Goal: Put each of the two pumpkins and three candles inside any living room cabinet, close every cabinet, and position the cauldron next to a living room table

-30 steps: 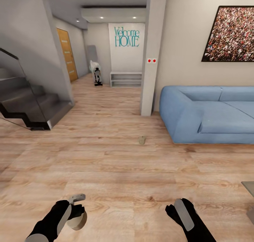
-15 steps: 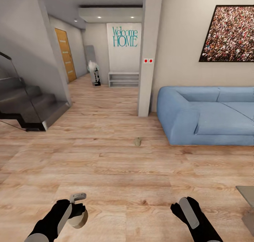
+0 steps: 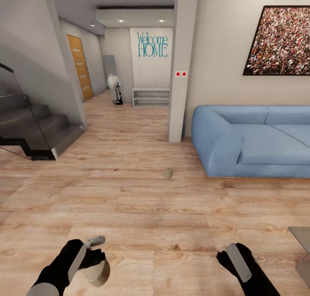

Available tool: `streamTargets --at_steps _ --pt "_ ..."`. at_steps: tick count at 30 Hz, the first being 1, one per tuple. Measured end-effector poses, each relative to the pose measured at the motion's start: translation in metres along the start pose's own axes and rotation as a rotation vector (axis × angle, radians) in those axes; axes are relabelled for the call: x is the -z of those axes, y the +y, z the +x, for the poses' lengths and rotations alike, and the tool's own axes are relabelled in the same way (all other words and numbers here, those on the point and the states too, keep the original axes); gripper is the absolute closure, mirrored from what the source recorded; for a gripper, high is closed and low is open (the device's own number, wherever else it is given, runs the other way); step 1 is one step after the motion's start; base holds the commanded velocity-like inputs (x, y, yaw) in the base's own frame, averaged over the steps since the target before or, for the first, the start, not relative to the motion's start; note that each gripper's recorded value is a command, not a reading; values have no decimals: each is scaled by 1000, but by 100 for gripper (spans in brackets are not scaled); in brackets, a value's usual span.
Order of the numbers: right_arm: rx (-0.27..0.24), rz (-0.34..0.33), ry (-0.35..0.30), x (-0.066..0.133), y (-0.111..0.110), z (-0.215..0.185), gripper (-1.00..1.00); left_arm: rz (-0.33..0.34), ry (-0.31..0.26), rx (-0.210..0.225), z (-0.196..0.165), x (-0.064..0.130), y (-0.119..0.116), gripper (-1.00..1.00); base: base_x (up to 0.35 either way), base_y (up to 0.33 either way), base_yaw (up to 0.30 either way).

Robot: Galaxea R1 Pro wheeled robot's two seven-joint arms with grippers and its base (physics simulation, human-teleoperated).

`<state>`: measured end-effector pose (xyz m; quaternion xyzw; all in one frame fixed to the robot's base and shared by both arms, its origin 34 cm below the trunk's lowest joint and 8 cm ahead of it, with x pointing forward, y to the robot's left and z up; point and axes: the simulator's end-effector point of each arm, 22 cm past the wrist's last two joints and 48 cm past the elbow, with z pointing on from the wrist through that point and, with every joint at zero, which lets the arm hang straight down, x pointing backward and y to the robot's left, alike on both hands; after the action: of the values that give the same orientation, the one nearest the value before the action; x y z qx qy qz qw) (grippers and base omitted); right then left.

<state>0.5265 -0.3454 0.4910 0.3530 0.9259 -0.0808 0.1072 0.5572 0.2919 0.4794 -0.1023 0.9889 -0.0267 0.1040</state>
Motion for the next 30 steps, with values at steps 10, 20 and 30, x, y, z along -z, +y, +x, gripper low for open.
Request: streamTargets --at_steps 10,20,30 --pt "15 1 -12 -20 -4 7 -100 119 -19 85 -24 10 -11 100 0 0 0" --pt "11 9 0 -40 -8 15 -100 111 -30 118 -22 -6 5 100 0 0 0" --pt "20 8 3 -58 -4 25 -100 113 -30 115 -15 -26 5 100 0 0 0"
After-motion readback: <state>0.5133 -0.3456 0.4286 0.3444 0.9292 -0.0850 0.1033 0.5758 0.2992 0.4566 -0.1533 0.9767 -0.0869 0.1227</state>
